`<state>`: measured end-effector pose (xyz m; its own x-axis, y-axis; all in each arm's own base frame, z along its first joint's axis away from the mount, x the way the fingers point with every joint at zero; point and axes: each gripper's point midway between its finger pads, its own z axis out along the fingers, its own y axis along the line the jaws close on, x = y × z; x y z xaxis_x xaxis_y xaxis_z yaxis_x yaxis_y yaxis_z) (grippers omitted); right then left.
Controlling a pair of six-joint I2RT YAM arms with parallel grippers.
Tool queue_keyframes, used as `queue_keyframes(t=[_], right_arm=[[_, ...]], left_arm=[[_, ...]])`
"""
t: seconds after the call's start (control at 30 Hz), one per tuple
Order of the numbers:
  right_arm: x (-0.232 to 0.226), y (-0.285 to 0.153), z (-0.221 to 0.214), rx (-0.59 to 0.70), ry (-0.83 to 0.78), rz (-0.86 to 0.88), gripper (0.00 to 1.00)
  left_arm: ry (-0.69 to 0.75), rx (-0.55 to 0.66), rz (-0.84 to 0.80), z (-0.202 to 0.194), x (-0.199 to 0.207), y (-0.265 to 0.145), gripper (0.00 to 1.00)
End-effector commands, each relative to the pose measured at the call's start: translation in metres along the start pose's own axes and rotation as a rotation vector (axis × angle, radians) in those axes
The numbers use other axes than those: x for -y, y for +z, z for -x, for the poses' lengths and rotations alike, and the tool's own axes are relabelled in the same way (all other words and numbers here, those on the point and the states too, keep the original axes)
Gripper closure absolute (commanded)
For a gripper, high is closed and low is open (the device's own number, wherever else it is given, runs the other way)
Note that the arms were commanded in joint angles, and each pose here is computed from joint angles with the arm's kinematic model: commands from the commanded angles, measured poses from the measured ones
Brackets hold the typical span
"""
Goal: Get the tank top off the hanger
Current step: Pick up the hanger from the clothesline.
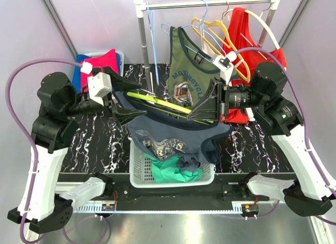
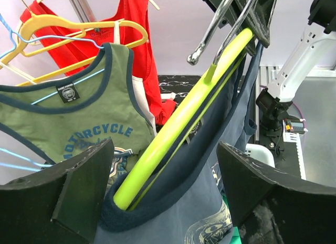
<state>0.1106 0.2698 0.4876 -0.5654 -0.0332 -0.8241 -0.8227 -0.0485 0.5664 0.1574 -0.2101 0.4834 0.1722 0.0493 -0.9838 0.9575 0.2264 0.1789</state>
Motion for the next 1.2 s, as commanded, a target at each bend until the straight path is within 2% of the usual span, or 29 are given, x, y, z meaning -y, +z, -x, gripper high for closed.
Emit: queue_keyframes(t=[0.0,0.13,0.23,0.27,0.33,0.37,0.47,0.53,0.6,0.63,0.67,0.73,0.77,0.8,0.9,1.0,1.07,1.17], right_arm=[[-0.022,-0.003,0.015,0.039,-0.128,0.076,1.00],[-0.024,-0.002,0.011,0.029,-0.122,0.119,1.00],[-0.020,0.000,0.012,0.030,-0.117,0.116,1.00],[-0.019,0.001,0.013,0.030,-0.117,0.114,1.00],[-0.015,0.002,0.014,0.036,-0.116,0.103,1.00],[-0.013,0.003,0.014,0.036,-0.113,0.095,1.00],[-0.009,0.002,0.016,0.055,-0.126,0.052,0.97],[-0.005,0.001,0.022,0.079,-0.151,0.012,0.88],[0.000,-0.002,0.025,0.100,-0.173,-0.050,0.84],[0.003,-0.005,0.027,0.112,-0.187,-0.081,0.77],[0.007,-0.008,0.025,0.112,-0.175,-0.130,0.61],[0.020,-0.018,0.035,0.166,-0.230,-0.262,0.49],[0.022,-0.026,0.034,0.177,-0.232,-0.315,0.19],[0.033,-0.035,0.041,0.220,-0.257,-0.412,0.15],[0.039,-0.060,0.047,0.300,-0.300,-0.554,0.07],[0.041,-0.082,0.047,0.362,-0.332,-0.657,0.07],[0.035,-0.098,0.044,0.411,-0.354,-0.705,0.09],[0.036,-0.107,0.029,0.435,-0.348,-0.723,0.21]], left_arm=[[0.043,0.028,-0.019,0.011,0.000,0.002,0.17],[0.010,0.019,-0.050,0.003,0.003,0.006,0.18],[0.002,0.017,-0.063,0.001,0.004,0.006,0.28],[0.000,0.019,-0.067,0.002,0.005,0.006,0.38],[0.002,0.021,-0.078,0.002,0.007,0.006,0.48],[0.002,0.023,-0.084,0.003,0.008,0.006,0.60],[0.006,0.028,-0.083,0.007,0.010,0.004,0.80],[0.007,0.028,-0.076,0.007,0.011,0.003,0.82],[0.012,0.029,-0.072,0.007,0.011,0.002,0.83],[0.015,0.031,-0.068,0.008,0.011,0.002,0.84],[0.020,0.031,-0.065,0.009,0.011,0.001,0.84],[0.037,0.033,-0.050,0.011,0.010,0.000,0.84],[0.050,0.033,-0.041,0.011,0.009,-0.001,0.85],[0.057,0.032,-0.027,0.012,0.007,-0.002,0.85],[0.084,0.025,0.009,0.012,0.002,-0.003,0.86],[0.125,0.010,0.057,0.011,-0.007,-0.005,0.88],[0.153,0.001,0.079,0.011,-0.011,-0.007,0.89],[0.182,-0.008,0.107,0.012,-0.016,-0.009,0.90]])
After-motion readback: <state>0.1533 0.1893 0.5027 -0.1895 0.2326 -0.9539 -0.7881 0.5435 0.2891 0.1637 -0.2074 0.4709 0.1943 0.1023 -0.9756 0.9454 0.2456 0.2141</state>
